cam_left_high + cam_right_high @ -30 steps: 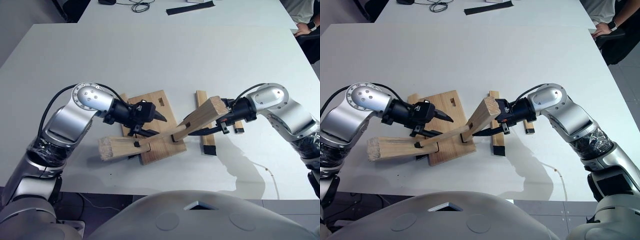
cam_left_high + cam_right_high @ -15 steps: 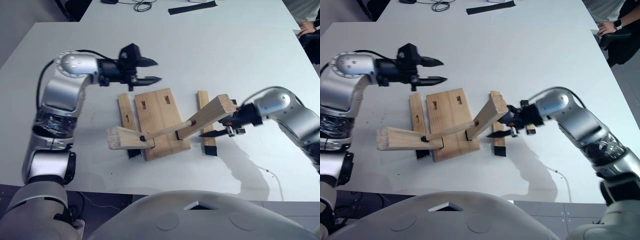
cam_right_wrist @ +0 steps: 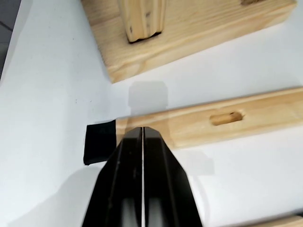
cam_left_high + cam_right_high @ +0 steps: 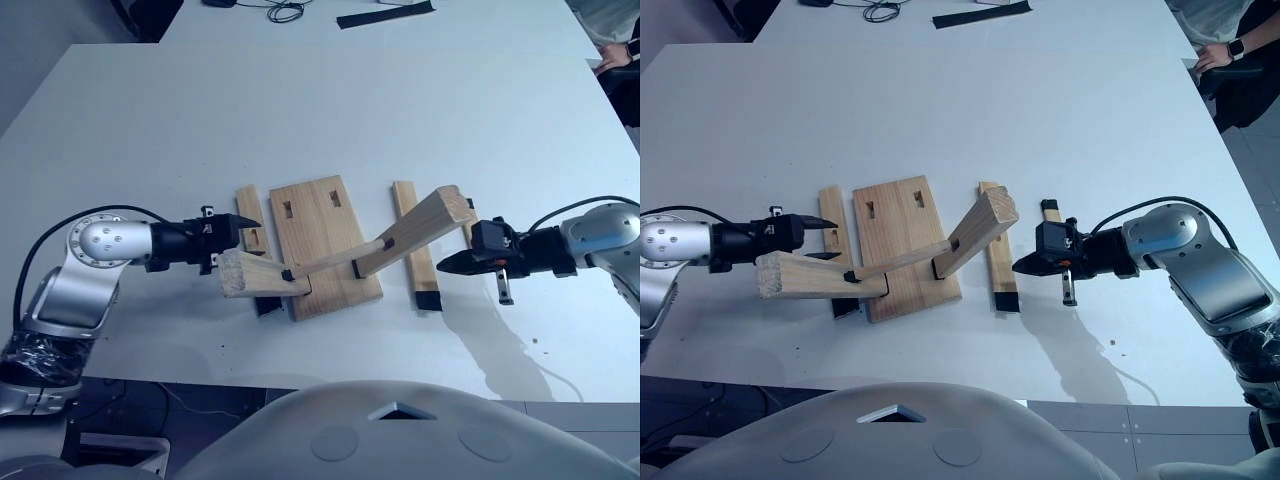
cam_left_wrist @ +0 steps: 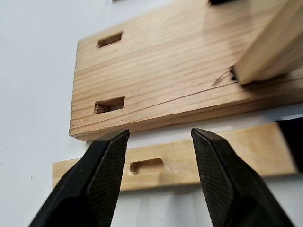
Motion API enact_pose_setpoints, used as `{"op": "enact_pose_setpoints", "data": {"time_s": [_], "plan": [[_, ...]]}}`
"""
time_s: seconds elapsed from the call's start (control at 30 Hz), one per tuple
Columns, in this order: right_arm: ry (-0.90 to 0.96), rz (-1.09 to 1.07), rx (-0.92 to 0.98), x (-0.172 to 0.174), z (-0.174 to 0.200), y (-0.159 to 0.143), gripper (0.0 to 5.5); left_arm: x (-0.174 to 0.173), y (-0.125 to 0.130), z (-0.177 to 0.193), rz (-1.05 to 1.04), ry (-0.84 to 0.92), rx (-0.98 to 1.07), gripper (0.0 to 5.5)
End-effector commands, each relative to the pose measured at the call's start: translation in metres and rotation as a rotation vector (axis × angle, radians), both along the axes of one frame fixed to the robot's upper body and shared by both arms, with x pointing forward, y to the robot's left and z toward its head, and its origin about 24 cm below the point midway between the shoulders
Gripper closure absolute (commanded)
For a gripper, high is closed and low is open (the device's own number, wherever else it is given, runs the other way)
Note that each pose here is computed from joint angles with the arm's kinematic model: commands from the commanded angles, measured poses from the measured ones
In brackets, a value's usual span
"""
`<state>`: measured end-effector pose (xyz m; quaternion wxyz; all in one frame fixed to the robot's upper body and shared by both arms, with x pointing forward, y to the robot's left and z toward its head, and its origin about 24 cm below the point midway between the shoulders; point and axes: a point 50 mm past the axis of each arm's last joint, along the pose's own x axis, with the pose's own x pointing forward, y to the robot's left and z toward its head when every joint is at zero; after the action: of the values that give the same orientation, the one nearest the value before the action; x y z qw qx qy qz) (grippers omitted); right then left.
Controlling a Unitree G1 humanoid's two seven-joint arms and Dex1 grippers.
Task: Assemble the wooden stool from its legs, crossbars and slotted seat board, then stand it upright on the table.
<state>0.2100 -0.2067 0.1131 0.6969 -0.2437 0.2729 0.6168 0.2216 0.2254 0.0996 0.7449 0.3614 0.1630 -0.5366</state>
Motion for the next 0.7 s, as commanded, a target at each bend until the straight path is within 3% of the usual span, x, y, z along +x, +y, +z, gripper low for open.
{"op": "enact_pose_setpoints", "data": {"time_s": [0.03, 0.33, 0.7], "plan": [[-0.067, -0.037, 0.016, 0.007, 0.008, 0.001, 5.47, 0.009, -0.007, -0.011, -0.002, -0.077, 0.05, 3.04], [-0.12, -0.08, 0.05, 0.009, 0.012, 0.003, 5.47, 0.012, -0.004, -0.031, -0.033, -0.108, 0.136, 3.04], [-0.107, -0.091, 0.069, 0.0, 0.001, 0.012, 5.47, 0.047, -0.038, -0.043, -0.025, -0.146, 0.066, 3.04]]}}
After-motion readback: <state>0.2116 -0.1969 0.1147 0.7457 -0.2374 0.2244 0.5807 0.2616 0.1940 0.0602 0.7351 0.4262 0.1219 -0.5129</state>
